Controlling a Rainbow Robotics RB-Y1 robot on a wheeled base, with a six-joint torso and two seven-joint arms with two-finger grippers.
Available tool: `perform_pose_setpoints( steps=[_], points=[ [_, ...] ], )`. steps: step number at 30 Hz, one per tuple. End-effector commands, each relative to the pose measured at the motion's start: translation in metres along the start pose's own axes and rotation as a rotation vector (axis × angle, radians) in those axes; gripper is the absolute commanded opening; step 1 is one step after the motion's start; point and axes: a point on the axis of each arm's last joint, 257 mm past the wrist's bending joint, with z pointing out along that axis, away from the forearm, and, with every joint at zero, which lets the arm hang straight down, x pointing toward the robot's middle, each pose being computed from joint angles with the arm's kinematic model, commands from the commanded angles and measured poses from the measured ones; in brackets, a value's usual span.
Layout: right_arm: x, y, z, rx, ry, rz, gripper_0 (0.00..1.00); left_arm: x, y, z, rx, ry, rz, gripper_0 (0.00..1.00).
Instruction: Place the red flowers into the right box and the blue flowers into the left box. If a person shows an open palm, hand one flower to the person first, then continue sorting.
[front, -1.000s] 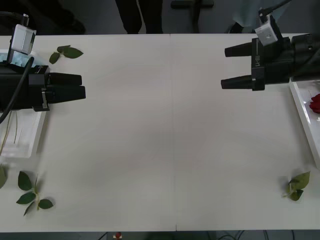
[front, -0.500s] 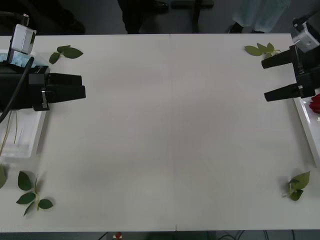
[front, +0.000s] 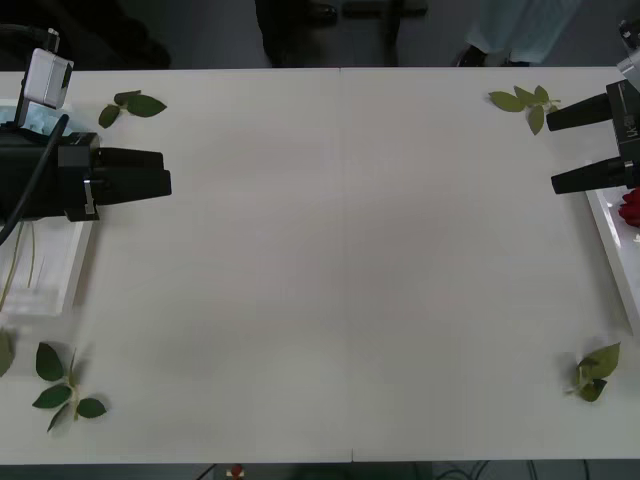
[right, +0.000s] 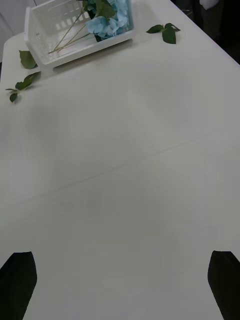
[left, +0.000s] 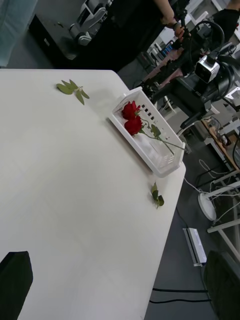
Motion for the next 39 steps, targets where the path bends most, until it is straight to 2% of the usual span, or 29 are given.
perform_pose_setpoints(
  steps=[1,35,36,39],
  points=[
    [-0.012,-0.002,-0.008,0.009,0.010,-0.041,1.00,-0.015,-0.009,0.000,-0.002,0.000,0.028,1.00],
    [-0.013,-0.001,-0.008,0.007,0.007,-0.042,1.00,-0.015,-0.006,0.003,-0.017,0.008,0.031,1.00],
    [0.001,0.010,0.001,-0.030,0.020,-0.018,1.00,-0.015,-0.006,0.003,-0.017,0.008,0.031,1.00],
    [0.001,0.010,0.000,-0.032,0.019,-0.017,1.00,-0.015,-0.006,0.003,-0.017,0.008,0.031,1.00]
  ],
)
